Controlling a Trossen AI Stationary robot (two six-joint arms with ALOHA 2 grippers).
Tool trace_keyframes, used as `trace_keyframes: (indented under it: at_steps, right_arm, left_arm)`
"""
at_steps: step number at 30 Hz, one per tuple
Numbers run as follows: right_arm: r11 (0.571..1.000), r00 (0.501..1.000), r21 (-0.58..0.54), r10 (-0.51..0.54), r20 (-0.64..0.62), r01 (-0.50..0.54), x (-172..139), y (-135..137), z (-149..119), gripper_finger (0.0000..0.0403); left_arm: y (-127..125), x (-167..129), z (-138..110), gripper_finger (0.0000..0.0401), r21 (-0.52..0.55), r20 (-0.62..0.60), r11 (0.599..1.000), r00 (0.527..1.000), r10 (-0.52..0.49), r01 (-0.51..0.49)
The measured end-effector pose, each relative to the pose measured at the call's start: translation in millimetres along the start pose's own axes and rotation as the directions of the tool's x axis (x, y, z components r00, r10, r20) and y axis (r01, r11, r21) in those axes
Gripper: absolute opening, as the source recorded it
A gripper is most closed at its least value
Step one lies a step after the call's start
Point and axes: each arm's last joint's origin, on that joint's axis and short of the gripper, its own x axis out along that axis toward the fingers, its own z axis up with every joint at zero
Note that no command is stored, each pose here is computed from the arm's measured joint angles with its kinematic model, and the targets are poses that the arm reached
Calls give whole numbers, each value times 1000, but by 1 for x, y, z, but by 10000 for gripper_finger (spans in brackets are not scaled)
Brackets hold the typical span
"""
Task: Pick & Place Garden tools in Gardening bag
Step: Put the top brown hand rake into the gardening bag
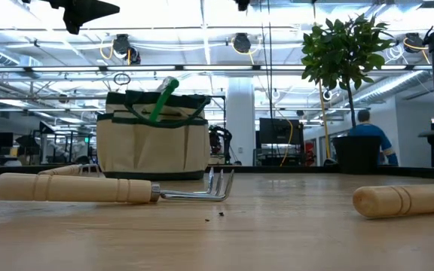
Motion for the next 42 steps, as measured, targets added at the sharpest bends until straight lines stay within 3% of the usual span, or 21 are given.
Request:
trace_keyframes:
  at_steps: [18, 26, 36, 42]
  right_arm:
    - [999, 996, -31, -23, -86, 20, -63, 12, 34, 164]
    - [996, 995, 9, -91, -52, 92, -95, 22, 17, 164]
    - [991, 985, 27, -133, 110, 131, -142, 40, -11, 164]
    - [965, 957, 67, -259, 133, 252, -167, 46, -29, 164]
  left_arm:
    - [-1, 4, -3, 267, 8, -20, 1000, 1000, 7, -7]
    - [-3, 12, -11, 267, -7, -71, 998, 995, 64, -65]
    - [2, 10, -22, 267, -93, -167, 983, 976, 141, -158]
    - [4, 8, -29, 267, -135, -224, 967, 957, 183, -216]
